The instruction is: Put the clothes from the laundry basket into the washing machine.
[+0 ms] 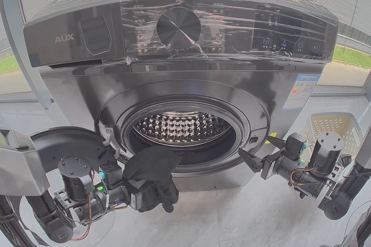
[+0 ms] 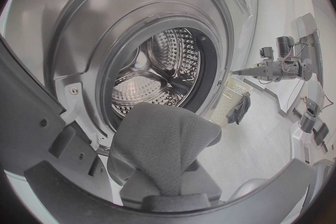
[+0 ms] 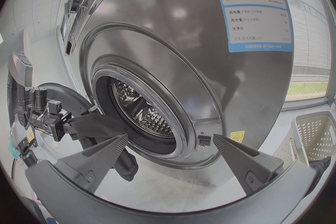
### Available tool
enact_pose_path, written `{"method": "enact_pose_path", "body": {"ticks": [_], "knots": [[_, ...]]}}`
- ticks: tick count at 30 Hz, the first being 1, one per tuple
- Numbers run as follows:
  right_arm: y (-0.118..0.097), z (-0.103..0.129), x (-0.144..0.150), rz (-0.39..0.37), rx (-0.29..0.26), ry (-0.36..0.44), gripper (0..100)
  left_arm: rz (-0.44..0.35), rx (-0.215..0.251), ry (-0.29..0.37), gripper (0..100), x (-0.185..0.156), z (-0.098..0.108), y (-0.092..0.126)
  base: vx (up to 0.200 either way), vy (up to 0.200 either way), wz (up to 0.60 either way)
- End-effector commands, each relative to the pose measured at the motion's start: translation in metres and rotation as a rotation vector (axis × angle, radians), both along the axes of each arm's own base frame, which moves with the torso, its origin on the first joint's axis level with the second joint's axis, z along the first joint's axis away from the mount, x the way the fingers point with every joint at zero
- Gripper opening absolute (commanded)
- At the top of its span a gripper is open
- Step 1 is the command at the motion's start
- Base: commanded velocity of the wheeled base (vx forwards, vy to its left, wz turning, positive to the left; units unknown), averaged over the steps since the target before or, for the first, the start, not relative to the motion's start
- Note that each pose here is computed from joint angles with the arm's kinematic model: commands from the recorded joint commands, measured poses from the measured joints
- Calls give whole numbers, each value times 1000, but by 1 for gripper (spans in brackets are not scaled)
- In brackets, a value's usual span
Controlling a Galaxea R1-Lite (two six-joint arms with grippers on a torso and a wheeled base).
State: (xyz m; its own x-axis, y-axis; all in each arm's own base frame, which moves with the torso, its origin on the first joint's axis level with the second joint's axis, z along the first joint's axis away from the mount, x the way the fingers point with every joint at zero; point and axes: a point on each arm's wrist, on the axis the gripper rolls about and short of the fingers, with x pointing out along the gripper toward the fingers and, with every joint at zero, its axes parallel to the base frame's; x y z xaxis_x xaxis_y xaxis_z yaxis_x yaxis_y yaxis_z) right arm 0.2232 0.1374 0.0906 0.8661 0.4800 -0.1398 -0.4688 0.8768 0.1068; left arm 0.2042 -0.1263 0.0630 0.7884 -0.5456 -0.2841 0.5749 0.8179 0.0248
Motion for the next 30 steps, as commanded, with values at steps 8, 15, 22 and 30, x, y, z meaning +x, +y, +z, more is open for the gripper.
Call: {"method": "enact_pose_path", "body": {"ticks": [8,15,22,30], "knots": [[13,6,-12,60,14,-14,100,-24,-43,-86,0,51,-11,-50,0,0,0],[14,6,-15,68,14,-14,100,-49,-127,-95,0,85,-29,-83,0,0,0],[14,6,-15,70,14,-14,100,3,-219,-146,0,132,-48,-112,0,0,0],[15,4,-14,73,9,-6,100,101,-221,-150,0,179,-61,-119,0,0,0]]}}
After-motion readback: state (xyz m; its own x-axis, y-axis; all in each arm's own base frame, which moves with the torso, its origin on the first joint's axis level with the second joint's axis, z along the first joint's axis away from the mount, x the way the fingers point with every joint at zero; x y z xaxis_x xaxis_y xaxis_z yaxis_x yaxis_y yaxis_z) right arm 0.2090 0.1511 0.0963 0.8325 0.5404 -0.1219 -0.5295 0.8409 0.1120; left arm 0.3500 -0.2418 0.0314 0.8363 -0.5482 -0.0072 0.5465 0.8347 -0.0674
